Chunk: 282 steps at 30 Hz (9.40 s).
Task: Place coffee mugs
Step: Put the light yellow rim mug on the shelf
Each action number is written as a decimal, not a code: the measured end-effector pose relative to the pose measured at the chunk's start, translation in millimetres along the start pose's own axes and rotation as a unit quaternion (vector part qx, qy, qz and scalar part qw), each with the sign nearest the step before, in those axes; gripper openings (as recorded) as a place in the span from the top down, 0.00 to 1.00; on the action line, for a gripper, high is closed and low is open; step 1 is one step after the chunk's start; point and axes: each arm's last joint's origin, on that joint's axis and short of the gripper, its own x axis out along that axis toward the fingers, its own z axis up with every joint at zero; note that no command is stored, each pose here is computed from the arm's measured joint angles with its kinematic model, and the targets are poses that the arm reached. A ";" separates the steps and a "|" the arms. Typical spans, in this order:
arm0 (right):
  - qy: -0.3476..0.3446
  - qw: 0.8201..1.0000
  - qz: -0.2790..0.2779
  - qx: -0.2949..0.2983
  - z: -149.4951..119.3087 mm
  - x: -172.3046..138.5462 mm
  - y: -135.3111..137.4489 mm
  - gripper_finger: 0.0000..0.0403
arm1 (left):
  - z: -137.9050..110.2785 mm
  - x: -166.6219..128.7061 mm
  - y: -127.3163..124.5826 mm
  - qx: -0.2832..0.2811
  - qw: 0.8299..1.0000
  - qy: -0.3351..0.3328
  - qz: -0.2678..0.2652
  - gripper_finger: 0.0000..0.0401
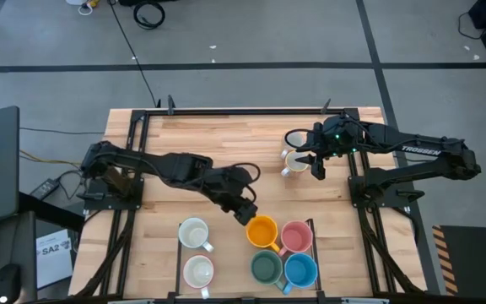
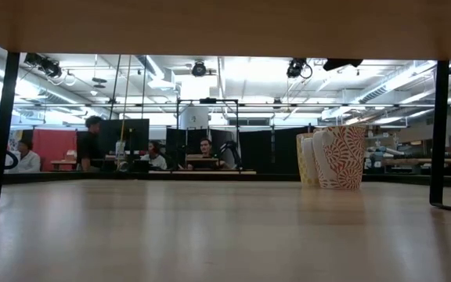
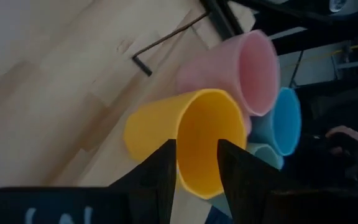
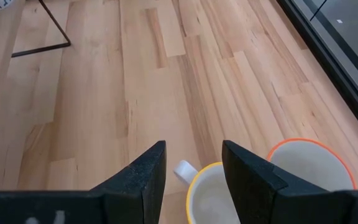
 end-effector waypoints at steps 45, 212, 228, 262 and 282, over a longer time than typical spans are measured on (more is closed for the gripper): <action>-0.067 0.996 -0.060 -0.003 12.9 -1.1 -3.3 0.60 | -52.5 -132.2 213.7 0.295 0.929 -0.091 0.206 0.69; -0.029 0.977 0.136 0.162 169.6 63.4 70.2 0.92 | -32.4 -125.6 165.7 0.400 0.820 -0.397 -0.098 0.69; -0.016 0.977 0.190 0.094 157.5 54.4 130.2 0.92 | -33.9 -121.6 169.7 0.397 0.834 -0.375 -0.083 0.69; -0.025 0.979 0.201 -0.003 162.3 89.3 109.6 0.92 | -34.8 -115.3 174.1 0.395 0.847 -0.349 -0.067 0.69; 0.047 0.970 0.239 0.008 146.8 143.4 108.7 0.92 | -36.9 -107.9 177.0 0.399 0.860 -0.310 -0.072 0.69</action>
